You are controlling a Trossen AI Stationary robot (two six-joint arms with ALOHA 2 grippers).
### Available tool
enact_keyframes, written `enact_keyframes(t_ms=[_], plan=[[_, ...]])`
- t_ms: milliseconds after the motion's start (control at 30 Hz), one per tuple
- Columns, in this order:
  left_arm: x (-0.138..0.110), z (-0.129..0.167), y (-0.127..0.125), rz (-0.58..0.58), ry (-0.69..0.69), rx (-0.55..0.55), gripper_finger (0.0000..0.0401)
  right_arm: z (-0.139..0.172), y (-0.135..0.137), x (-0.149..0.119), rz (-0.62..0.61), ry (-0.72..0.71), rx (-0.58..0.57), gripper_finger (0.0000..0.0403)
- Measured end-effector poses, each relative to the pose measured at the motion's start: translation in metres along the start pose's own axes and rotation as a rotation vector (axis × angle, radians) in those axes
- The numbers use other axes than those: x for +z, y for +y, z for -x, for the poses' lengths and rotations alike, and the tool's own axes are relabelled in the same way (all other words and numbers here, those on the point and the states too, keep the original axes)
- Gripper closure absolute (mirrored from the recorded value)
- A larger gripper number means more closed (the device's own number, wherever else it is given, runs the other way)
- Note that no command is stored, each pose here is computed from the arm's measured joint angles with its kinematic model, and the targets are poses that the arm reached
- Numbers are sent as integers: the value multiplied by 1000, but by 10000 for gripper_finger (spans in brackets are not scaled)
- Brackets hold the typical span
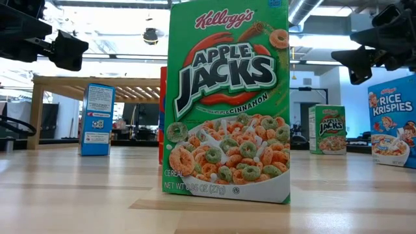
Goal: Stack cereal on shelf
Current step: Put the middle blue cereal box on the shelf
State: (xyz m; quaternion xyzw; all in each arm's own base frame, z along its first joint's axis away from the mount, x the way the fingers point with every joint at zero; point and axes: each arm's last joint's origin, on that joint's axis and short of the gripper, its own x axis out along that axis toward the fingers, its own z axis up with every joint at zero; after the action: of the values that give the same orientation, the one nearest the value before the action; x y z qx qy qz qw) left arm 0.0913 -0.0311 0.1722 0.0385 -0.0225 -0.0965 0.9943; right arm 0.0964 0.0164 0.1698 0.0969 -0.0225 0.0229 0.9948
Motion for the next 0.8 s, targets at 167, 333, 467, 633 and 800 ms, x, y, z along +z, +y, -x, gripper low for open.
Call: enact_keyframes(t_ms=[167,333,467,633,800], plan=[[0,0,0,3,-1,0,126,1,2,13,-56,-128,24,143],[0,0,0,4,0,0,126,6,5,36,-60,-339,52,143],[0,0,0,1,-1,0,126,14,7,63,-30,-453,40,143],[0,0,0,0,0,0,126,21,8,94,71,-479,-33,143],[0,0,0,3,-1,0,126,16,8,127,137,-408,-209,143]])
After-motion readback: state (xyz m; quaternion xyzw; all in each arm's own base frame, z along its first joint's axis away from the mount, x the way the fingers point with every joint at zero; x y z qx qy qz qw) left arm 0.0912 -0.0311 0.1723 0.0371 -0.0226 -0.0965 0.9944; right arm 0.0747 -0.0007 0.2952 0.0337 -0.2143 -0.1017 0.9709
